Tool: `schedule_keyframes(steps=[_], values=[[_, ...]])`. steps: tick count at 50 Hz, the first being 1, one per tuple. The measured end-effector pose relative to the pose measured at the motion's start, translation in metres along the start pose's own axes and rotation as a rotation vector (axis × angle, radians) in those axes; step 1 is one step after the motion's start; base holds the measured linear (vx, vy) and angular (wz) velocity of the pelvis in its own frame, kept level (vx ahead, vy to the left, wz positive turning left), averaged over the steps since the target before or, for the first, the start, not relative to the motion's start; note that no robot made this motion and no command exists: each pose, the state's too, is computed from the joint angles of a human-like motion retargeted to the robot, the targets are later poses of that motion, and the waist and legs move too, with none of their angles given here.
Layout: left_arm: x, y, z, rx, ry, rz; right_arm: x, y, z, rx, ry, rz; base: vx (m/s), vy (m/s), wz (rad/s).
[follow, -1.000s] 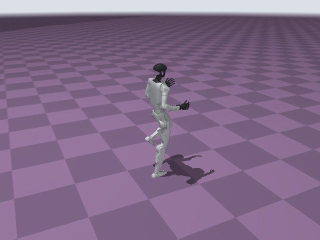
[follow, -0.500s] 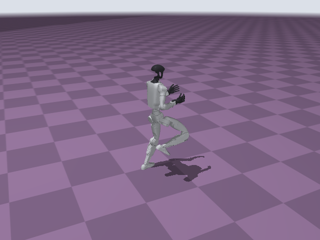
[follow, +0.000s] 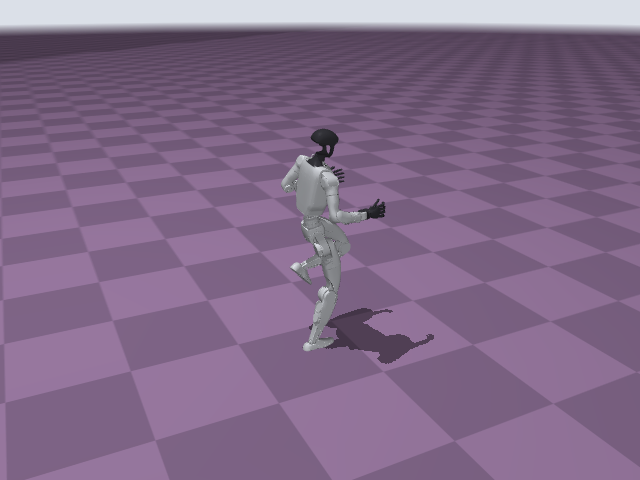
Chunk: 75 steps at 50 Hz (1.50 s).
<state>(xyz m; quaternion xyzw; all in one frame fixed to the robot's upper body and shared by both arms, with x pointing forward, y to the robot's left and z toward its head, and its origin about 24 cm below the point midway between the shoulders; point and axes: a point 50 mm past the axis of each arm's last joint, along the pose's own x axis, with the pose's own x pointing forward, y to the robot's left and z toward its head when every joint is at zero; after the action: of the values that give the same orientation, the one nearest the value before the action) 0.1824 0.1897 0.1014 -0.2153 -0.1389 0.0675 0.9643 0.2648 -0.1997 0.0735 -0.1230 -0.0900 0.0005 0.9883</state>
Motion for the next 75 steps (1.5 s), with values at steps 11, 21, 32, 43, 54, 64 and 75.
schedule_keyframes(steps=[11,21,32,43,54,64,75], values=[[-0.105,0.071,-0.009,0.421,0.579,0.046,-0.042,0.033,0.079,0.4,-0.266,0.155,0.22,0.03,0.2],[0.036,-0.04,-0.046,0.27,0.017,-0.091,-0.064,0.029,0.014,0.131,-0.027,-0.069,-0.11,0.06,0.99],[0.056,-0.155,0.06,0.069,-0.569,-0.484,-0.144,-0.024,0.026,0.174,0.177,0.049,0.15,-0.09,0.06],[0.021,-0.042,0.014,-0.001,-0.137,-0.169,-0.081,-0.009,-0.014,0.193,0.153,-0.065,0.01,-0.13,-0.99],[-0.067,0.041,-0.001,0.315,0.392,-0.074,-0.024,0.04,0.151,0.383,-0.623,0.217,0.05,0.03,0.06],[-0.022,0.001,-0.023,0.181,0.196,-0.07,-0.059,0.065,0.067,0.316,-0.216,0.253,0.04,0.16,0.26],[0.036,-0.231,0.149,-0.466,-0.703,-0.941,-0.061,0.024,0.023,0.163,-0.009,0.224,-0.1,0.07,-0.48]])
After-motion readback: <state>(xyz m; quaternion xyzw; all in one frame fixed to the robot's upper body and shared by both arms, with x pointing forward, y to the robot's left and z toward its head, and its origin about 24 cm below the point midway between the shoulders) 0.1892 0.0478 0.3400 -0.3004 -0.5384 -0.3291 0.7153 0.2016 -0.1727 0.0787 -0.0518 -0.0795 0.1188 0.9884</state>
